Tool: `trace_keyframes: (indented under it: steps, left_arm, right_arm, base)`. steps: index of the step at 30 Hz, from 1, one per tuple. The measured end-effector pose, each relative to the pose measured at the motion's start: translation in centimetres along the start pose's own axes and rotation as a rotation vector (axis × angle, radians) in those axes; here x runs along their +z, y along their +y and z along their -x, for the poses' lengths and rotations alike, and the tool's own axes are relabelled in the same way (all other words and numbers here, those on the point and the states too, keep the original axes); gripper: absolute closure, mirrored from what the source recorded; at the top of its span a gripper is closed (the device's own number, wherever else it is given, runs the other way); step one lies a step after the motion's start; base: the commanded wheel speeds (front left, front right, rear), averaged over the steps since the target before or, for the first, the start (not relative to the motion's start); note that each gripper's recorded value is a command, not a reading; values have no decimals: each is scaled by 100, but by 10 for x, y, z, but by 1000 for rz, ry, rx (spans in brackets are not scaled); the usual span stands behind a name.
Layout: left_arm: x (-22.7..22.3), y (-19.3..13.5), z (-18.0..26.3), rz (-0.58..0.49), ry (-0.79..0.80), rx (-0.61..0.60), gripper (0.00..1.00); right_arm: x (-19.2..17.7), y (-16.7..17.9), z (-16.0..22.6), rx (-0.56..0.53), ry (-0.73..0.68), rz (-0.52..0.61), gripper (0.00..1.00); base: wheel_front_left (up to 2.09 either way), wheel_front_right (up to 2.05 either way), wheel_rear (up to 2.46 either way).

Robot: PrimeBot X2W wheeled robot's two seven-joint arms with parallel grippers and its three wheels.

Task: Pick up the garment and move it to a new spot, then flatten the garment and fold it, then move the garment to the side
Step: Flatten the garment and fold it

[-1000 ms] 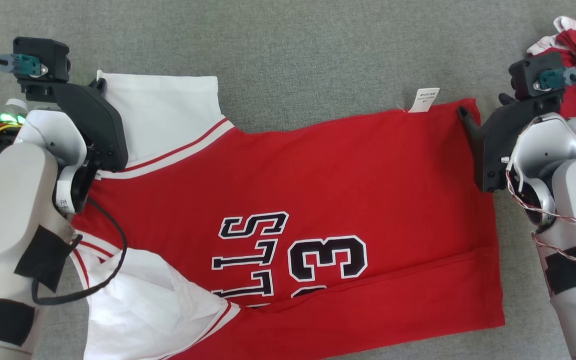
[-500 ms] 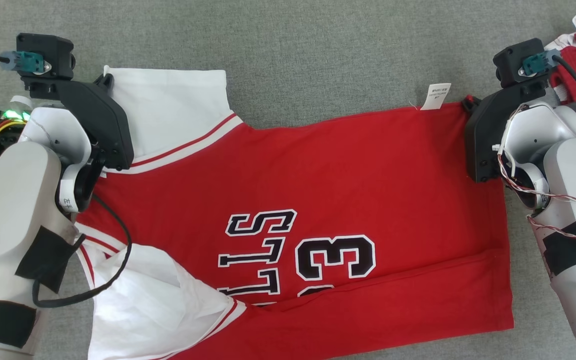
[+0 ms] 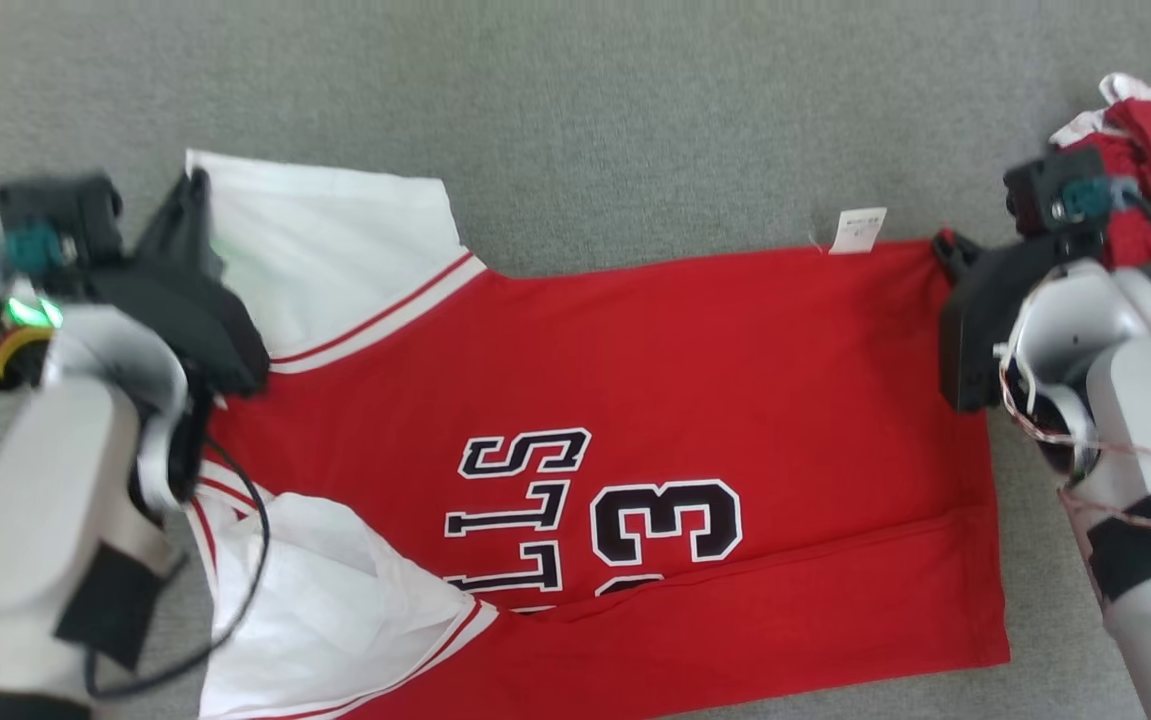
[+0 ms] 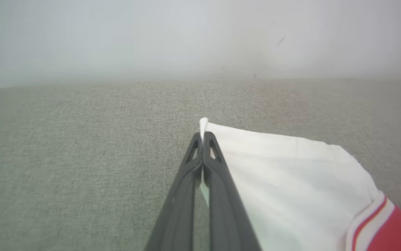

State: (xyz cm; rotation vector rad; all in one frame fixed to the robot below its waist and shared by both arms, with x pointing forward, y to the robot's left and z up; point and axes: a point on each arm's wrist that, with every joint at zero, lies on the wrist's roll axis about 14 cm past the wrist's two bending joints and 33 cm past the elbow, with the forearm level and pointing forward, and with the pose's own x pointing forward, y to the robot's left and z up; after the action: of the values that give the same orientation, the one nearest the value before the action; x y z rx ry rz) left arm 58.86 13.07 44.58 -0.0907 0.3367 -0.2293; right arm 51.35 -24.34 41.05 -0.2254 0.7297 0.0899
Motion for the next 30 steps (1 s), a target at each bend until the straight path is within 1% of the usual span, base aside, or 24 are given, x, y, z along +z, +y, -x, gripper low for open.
trace_keyframes:
  steps: [3,7,9,11,13,19,22,25,30]
  left_arm:
    - [0,-4,19,45,-70,8,100]
    - [3,-9,48,90,-171,20,100]
    - [-1,-13,64,108,-200,32,100]
    - [-7,-18,80,133,-214,33,100]
    - [-17,-23,96,150,-208,30,100]
    - [-35,-21,141,200,-201,78,100]
    - [-46,-21,159,249,-183,101,100]
    - [-54,-20,173,299,-170,123,100]
    - [-62,-20,188,343,-158,144,100]
  right_arm:
    - [-3,0,10,-1,-31,-16,100]
    - [6,-1,25,-6,-130,-23,100]
    - [8,0,32,-3,-170,-24,100]
    - [2,1,39,1,-185,-39,100]
    - [-8,5,45,8,-182,-49,100]
    - [-24,17,65,28,-171,-52,100]
    - [-27,28,73,54,-160,-22,100]
    - [-36,32,76,67,-117,10,100]
    - [-53,38,78,86,-37,60,100]
  base:
    - [0,0,0]
    - [0,0,0]
    - [0,0,0]
    - [0,0,0]
    - [0,0,0]
    - [0,0,0]
    - [0,0,0]
    - [0,0,0]
    - [0,0,0]
